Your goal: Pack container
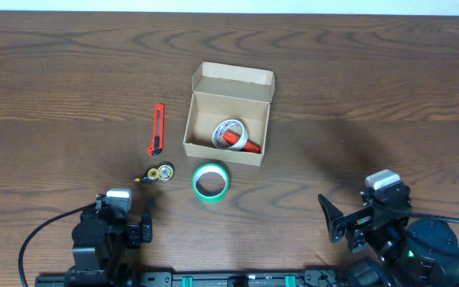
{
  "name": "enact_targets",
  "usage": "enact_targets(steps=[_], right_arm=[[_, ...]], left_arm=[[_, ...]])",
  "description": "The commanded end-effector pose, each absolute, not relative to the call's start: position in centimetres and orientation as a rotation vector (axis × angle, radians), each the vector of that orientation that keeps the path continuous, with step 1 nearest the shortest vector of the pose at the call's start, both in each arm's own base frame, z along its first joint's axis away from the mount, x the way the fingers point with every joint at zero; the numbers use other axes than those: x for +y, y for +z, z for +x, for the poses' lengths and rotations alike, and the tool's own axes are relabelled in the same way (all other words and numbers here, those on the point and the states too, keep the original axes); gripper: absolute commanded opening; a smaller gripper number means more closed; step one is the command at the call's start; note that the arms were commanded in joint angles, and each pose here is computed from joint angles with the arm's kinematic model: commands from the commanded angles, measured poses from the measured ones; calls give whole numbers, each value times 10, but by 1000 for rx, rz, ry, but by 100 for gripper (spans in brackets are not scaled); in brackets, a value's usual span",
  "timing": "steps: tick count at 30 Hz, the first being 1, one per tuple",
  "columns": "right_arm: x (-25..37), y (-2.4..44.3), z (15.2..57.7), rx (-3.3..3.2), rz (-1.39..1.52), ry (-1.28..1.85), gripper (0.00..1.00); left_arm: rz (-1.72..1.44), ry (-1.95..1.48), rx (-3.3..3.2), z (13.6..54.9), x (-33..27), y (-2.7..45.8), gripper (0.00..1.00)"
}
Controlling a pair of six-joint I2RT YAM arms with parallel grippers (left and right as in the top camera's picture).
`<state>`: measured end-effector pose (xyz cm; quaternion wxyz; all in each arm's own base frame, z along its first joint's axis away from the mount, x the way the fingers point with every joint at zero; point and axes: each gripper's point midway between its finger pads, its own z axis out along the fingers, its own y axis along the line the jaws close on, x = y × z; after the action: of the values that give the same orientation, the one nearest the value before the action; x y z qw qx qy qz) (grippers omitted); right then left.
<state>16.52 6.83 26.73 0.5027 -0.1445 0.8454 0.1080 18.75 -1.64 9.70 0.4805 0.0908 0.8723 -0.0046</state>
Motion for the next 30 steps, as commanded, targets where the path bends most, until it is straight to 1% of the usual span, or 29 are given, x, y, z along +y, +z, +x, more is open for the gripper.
enact_targets(steps=[1, 5, 10, 17, 20, 25, 30], right_arm=[[65, 263, 166, 2057, -320, 252, 99], [63, 257, 163, 2086, -325, 245, 99], [60, 245, 156, 2143, -337, 229, 99], [54, 227, 144, 2230, -356, 204, 99], [53, 223, 141, 2248, -360, 199, 99], [53, 223, 141, 2248, -360, 199, 99], [53, 223, 141, 2248, -360, 199, 99]], left_arm=[[199, 46, 2130, 188, -8, 97, 95], [212, 19, 2142, 189, -12, 110, 95], [259, -76, 2173, 198, -25, 152, 95], [266, -229, 2187, 239, -44, 226, 95], [260, -238, 2190, 260, -44, 246, 95], [263, -277, 2235, 295, -48, 258, 95], [246, -331, 2352, 331, -51, 235, 95]])
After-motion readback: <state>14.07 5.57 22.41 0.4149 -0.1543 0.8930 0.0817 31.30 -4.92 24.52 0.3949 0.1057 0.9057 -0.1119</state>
